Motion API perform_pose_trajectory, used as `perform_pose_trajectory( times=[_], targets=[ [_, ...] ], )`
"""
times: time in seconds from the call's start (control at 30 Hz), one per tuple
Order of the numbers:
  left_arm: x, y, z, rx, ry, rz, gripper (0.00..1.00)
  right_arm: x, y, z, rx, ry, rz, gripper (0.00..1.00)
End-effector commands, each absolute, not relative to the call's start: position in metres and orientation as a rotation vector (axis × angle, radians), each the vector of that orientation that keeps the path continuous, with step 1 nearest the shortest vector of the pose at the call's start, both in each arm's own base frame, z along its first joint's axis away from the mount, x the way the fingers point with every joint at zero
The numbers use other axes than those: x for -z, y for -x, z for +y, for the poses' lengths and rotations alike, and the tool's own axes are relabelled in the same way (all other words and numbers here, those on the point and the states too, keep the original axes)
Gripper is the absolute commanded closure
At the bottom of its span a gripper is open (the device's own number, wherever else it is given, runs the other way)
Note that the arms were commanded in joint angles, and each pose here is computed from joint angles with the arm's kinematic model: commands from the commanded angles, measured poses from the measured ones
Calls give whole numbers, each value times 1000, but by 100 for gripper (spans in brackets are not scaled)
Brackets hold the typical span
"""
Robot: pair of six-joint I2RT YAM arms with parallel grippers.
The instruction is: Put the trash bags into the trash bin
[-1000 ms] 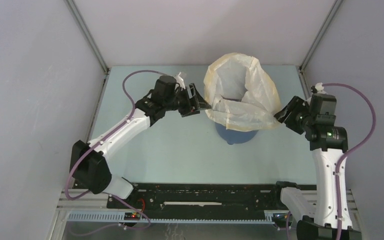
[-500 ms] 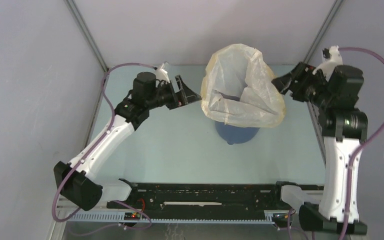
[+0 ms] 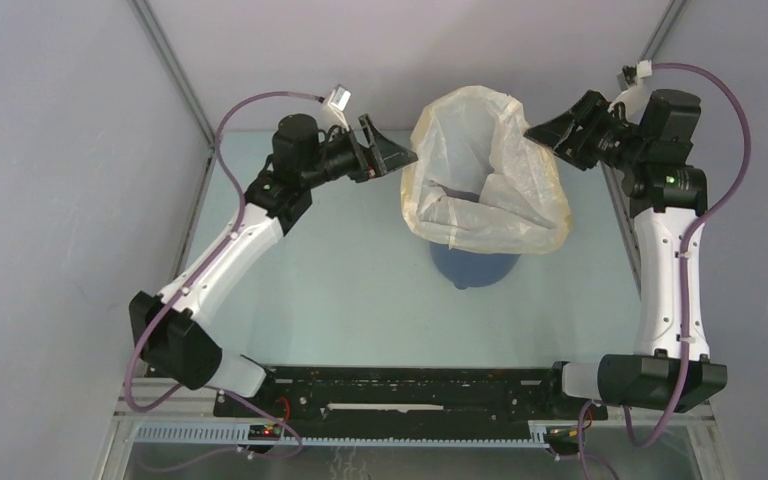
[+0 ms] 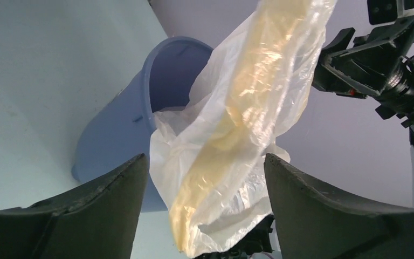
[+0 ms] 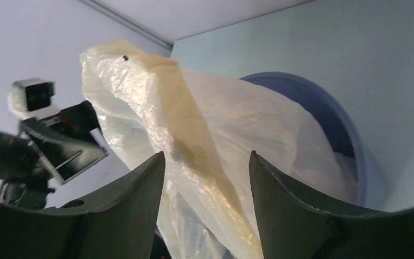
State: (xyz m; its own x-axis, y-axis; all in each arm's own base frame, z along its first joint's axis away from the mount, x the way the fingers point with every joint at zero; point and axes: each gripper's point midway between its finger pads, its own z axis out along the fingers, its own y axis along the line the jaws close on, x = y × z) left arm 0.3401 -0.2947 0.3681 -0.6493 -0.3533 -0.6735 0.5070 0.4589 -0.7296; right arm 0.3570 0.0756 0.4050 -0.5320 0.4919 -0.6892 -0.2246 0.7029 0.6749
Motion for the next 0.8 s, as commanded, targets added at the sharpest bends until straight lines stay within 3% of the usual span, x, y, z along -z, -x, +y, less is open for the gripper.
perform_pose_trajectory(
  times=[0.0, 0.13, 0.27, 0.33, 0.4, 0.67, 0.73, 0.77],
  targets=[
    [-395, -344, -309, 1392, -171, 1791, 21, -424, -347, 89, -1038, -159, 1863, 33],
    [-388, -354, -311, 1394, -123, 1810, 47, -418, -352, 91, -1081, -191, 1860, 51],
    [-389, -364, -317, 1443, -99, 1804, 72, -406, -364, 77, -1079, -324, 1854, 83],
    [-391, -370, -320, 1465, -88, 1796, 90, -400, -369, 71, -1057, -373, 1861, 93],
    [-388, -377, -320, 1466, -56, 1798, 99, -394, -373, 67, -1045, -392, 1871, 100],
    [-381, -399, -307, 1452, 54, 1787, 100, -369, -384, 52, -958, -488, 1930, 100],
    [-393, -392, -304, 1504, 10, 1726, 89, -371, -382, 52, -981, -485, 1931, 100],
    [-403, -384, -300, 1533, -26, 1681, 78, -373, -381, 53, -989, -481, 1929, 100]
  ],
)
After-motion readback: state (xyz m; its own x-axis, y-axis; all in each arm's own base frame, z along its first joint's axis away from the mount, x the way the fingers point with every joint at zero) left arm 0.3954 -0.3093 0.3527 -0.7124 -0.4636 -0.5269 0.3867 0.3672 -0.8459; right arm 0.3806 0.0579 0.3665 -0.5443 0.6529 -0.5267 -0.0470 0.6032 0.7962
